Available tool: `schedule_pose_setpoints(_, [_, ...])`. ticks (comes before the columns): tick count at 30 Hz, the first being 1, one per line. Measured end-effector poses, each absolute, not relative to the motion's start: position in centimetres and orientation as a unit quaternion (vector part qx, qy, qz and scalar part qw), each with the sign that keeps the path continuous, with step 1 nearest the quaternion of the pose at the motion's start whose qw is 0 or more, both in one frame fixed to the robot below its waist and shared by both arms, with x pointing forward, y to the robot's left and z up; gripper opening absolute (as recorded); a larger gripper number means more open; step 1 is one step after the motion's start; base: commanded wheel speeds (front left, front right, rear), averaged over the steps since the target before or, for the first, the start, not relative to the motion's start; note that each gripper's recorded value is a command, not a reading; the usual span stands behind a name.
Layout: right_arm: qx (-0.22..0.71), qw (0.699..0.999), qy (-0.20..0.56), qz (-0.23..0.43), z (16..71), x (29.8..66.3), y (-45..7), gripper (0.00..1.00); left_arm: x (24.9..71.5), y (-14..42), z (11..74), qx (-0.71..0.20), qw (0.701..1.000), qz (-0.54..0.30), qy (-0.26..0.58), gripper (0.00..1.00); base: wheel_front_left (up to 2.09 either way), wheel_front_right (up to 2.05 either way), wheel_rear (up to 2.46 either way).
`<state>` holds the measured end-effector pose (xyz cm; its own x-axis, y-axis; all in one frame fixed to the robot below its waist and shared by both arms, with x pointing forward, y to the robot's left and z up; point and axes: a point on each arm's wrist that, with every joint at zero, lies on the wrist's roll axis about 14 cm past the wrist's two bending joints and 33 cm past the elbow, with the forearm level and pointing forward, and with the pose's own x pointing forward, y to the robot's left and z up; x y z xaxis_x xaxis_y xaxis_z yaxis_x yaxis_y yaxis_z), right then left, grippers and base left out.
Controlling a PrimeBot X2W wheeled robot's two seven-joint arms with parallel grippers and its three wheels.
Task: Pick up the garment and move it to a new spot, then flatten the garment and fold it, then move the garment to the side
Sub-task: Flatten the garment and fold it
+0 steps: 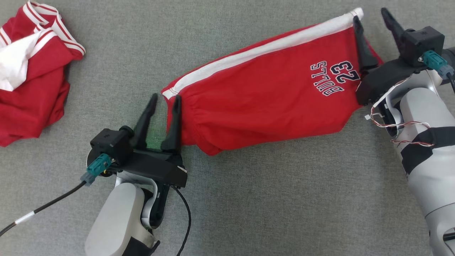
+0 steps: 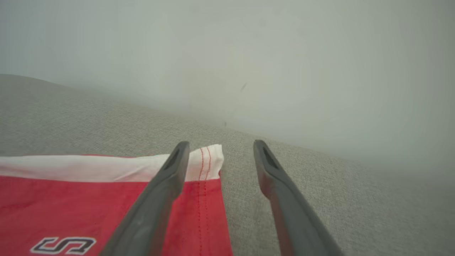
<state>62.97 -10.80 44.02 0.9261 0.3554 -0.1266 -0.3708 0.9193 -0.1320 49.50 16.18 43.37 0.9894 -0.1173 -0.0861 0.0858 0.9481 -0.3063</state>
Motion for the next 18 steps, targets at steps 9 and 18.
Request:
schedule_pose_setpoints(9, [-0.051, 0.982, 0.042, 0.176, 45.1, 60.9, -11.2, 1.00, 48.5, 16.5, 44.4, -0.140, 0.988, -0.048, 0.040, 1.00, 0.00, 0.00, 0.00])
schedule_pose_setpoints(18, [-0.028, 0.983, 0.088, 0.158, 42.6, 57.0, -12.6, 1.00, 46.5, 16.9, 44.5, -0.137, 0.989, -0.038, 0.045, 1.00, 0.00, 0.00, 0.00])
